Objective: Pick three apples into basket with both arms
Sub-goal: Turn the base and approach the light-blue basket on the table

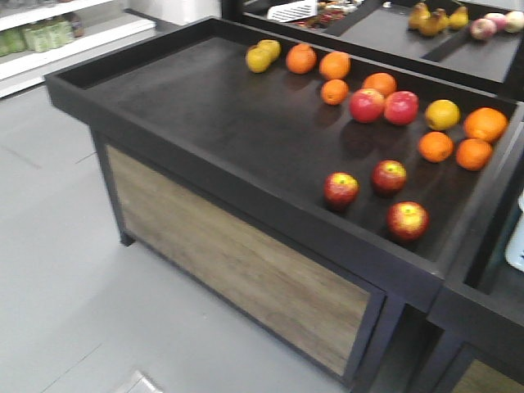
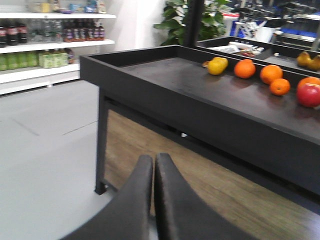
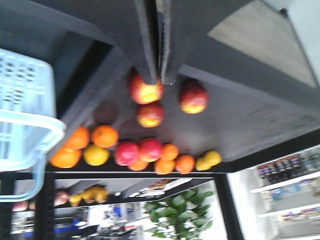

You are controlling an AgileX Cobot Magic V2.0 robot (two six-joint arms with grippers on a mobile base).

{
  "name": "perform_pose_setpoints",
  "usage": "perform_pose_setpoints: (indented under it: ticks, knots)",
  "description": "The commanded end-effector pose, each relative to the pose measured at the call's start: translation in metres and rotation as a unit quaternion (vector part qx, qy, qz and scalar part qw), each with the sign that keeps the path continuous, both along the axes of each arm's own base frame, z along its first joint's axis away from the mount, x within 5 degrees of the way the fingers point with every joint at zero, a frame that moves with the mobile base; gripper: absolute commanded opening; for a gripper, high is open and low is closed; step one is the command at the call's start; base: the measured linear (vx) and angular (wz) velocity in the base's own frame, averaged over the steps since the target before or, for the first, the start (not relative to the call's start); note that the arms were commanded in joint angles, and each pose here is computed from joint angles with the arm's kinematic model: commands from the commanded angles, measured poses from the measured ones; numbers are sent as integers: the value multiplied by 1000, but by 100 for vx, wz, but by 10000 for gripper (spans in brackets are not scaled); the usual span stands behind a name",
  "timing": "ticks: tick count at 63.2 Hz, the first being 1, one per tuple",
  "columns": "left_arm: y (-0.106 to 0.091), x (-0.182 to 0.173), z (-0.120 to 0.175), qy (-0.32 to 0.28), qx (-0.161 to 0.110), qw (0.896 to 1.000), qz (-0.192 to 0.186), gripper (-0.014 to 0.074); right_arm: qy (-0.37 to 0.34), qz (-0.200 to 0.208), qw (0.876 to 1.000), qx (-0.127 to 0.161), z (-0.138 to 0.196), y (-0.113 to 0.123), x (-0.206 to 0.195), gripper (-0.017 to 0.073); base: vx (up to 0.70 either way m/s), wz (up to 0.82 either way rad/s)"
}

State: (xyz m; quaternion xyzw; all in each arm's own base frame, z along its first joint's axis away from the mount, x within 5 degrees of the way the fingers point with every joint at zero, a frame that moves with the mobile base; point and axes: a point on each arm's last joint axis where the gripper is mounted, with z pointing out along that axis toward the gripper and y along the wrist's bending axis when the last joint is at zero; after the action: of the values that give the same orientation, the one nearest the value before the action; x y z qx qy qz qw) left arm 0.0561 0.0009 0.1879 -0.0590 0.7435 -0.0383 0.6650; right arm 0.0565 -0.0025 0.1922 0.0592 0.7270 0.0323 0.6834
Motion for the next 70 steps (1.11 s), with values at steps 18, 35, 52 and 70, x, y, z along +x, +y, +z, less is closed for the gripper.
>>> perform_pose_setpoints:
  ticks: [18, 35, 52, 70]
  knots:
    - [0, 0, 6, -41, -2, 999, 2, -6, -36, 3, 999, -5, 3, 1, 0, -4, 10, -40]
    - [0, 0, 6, -41, -2, 999, 2, -6, -36, 3, 999, -5, 3, 1, 0, -4, 9, -37]
    - [0, 0, 6, -41, -2, 999, 2, -6, -36, 3, 999, -5, 3, 1, 0, -4, 9, -38]
    - [0, 0, 6, -41, -2, 999, 2, -6, -36, 3, 999, -5, 3, 1, 0, -4, 9, -41]
